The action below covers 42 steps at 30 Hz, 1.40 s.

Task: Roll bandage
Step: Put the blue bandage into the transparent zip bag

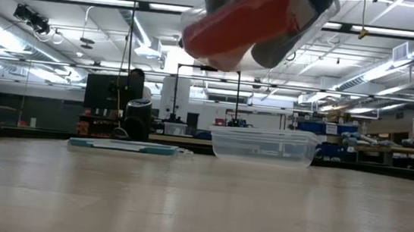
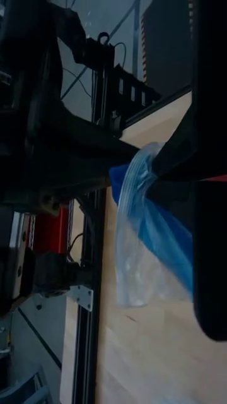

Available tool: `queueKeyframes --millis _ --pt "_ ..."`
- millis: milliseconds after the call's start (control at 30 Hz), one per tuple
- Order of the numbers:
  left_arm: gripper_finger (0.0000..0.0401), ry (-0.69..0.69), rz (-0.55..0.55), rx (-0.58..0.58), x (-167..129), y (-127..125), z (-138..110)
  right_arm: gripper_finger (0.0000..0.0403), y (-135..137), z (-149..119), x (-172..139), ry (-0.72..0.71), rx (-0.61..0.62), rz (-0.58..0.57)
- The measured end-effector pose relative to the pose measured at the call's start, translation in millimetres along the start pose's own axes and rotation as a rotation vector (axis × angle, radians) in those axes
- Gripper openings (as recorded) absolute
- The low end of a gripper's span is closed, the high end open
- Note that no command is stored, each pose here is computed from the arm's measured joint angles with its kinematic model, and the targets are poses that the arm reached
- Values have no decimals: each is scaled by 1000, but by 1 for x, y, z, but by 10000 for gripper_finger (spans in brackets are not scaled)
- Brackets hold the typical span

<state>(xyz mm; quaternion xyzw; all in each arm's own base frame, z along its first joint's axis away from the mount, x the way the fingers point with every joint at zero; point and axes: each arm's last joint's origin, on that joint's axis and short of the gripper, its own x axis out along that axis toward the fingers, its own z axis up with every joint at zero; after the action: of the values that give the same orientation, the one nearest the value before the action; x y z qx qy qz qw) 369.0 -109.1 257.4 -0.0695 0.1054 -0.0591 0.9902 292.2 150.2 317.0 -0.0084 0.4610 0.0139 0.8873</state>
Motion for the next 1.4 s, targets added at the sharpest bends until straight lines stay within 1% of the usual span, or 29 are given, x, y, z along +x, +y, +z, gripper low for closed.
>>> queueKeyframes --millis 100,233,367,500,767,967,1133,1400 --pt "1 8 -3 2 0 -1 -1 17 0 0 -4 17 17 45" --pt "1 34 2 5 0 0 -3 22 1 2 -22 29 52 50" --pt "1 44 1 7 0 -1 -4 22 6 0 -41 20 77 18" --pt "1 44 -2 6 -1 -3 -5 23 10 -7 -47 33 87 -12" --pt "1 45 1 3 -1 -3 -5 25 15 -12 -50 18 100 -54" --pt "1 44 3 7 -1 -3 -5 29 17 -18 -41 39 102 -63" --pt "1 44 3 4 -1 -3 -5 28 18 -24 -32 15 100 -116" --pt "1 45 5 4 -1 -3 -5 32 19 -28 -24 11 100 -124"
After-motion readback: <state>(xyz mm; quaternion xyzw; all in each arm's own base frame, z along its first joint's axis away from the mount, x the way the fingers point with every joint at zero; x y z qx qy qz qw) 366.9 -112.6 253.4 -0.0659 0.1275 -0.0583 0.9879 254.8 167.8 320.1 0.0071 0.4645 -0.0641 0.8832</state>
